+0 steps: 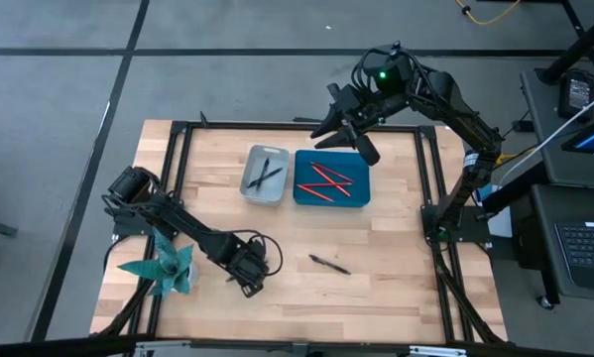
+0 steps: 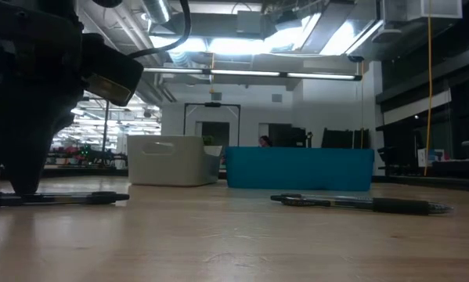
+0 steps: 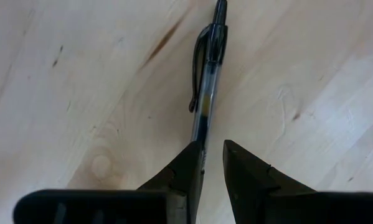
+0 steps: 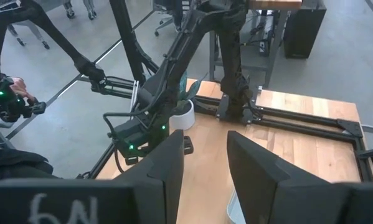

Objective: Sort pens & pencils
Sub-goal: Put the black pen into the gray bin

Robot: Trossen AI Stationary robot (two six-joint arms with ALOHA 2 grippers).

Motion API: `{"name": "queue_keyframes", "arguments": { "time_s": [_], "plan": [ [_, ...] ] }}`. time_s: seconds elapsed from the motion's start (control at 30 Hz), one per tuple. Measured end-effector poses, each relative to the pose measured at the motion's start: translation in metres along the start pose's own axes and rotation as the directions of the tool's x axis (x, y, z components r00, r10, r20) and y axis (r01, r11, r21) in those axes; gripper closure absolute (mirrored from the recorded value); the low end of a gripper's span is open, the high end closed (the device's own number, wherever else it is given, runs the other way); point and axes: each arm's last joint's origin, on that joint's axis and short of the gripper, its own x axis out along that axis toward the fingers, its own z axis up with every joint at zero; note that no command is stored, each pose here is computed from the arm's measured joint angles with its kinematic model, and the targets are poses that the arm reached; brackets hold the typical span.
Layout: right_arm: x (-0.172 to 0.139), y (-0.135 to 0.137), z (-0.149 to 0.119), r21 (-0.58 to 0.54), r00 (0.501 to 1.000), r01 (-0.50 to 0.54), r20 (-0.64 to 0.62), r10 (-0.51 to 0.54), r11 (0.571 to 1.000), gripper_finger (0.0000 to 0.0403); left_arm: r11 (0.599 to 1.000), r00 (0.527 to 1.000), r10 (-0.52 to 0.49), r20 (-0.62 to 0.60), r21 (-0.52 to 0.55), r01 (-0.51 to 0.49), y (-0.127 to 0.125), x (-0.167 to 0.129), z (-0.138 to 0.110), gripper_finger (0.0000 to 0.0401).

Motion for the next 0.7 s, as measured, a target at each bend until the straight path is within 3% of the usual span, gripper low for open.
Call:
{"name": "queue_keyframes", "arguments": {
  "time_s": [0.7],
  "plan": [
    [0.0, 0.0, 0.0, 0.001, 1.0, 0.001, 0.004, -0.001, 1.0, 0.0279, 1.0, 0.999, 0.024, -0.035, 0.014, -0.023, 0.011, -0.003, 0.007, 0.0335]
  ]
}}
